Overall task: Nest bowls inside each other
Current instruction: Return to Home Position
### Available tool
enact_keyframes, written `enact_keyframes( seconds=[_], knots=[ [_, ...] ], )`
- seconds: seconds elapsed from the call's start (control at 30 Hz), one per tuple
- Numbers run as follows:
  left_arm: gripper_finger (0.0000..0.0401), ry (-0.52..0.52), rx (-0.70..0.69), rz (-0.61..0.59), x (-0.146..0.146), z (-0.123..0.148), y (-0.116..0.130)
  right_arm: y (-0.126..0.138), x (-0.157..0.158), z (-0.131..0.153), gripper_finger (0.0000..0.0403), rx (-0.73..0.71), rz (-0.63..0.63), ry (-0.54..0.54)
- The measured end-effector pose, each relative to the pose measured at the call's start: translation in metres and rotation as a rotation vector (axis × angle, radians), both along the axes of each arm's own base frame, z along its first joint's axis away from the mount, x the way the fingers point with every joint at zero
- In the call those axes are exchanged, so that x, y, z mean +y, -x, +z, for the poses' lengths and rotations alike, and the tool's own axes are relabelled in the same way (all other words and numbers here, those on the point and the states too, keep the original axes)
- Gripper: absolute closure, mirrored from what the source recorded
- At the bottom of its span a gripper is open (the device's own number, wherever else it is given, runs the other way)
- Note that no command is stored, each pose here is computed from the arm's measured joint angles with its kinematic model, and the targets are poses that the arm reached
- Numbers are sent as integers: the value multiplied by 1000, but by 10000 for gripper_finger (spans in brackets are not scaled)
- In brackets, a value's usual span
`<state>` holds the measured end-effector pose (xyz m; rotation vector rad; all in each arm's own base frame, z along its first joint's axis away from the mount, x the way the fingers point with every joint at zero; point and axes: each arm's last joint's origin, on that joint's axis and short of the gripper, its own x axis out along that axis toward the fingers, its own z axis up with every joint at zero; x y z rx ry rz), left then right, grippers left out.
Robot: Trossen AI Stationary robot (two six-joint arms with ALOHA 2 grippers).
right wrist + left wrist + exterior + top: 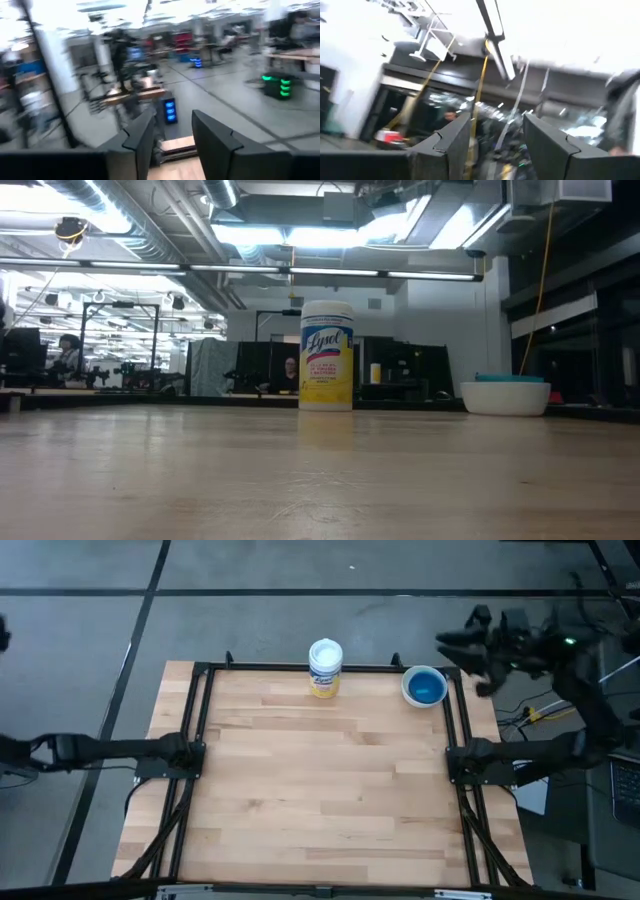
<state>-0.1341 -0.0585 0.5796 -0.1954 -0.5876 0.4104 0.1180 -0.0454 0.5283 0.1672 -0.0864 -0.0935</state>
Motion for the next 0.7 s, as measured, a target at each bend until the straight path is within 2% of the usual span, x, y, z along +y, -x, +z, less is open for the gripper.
enact_keyframes(
  seconds=[0.1,0.17,0.23,0.3,0.4,0.43,0.5,0.57,0.6,0.7],
  knots=[
    [224,106,-104,-50,-18,-10,13,17,14,-4,277,36,98,-16],
    [224,132,-119,-57,-29,-17,17,25,19,-7,284,67,99,-36],
    [224,113,-84,-32,-41,-26,18,34,22,-7,287,52,58,-25],
    [224,87,16,3,-50,-38,17,40,26,-5,284,31,85,-11],
    [224,164,82,-28,-56,-53,21,47,32,-8,275,57,181,-16],
    [224,143,127,-53,-59,-59,24,51,34,-11,272,87,204,-44],
    [223,25,249,-90,-66,-72,33,64,39,-19,266,142,177,-93],
    [224,36,317,-39,-73,-89,46,84,44,-20,259,106,116,-65],
    [224,43,311,3,-72,-95,54,96,48,-19,256,71,112,-34],
    [224,-69,216,17,-71,-119,98,136,63,-22,248,-10,119,68]
  ],
)
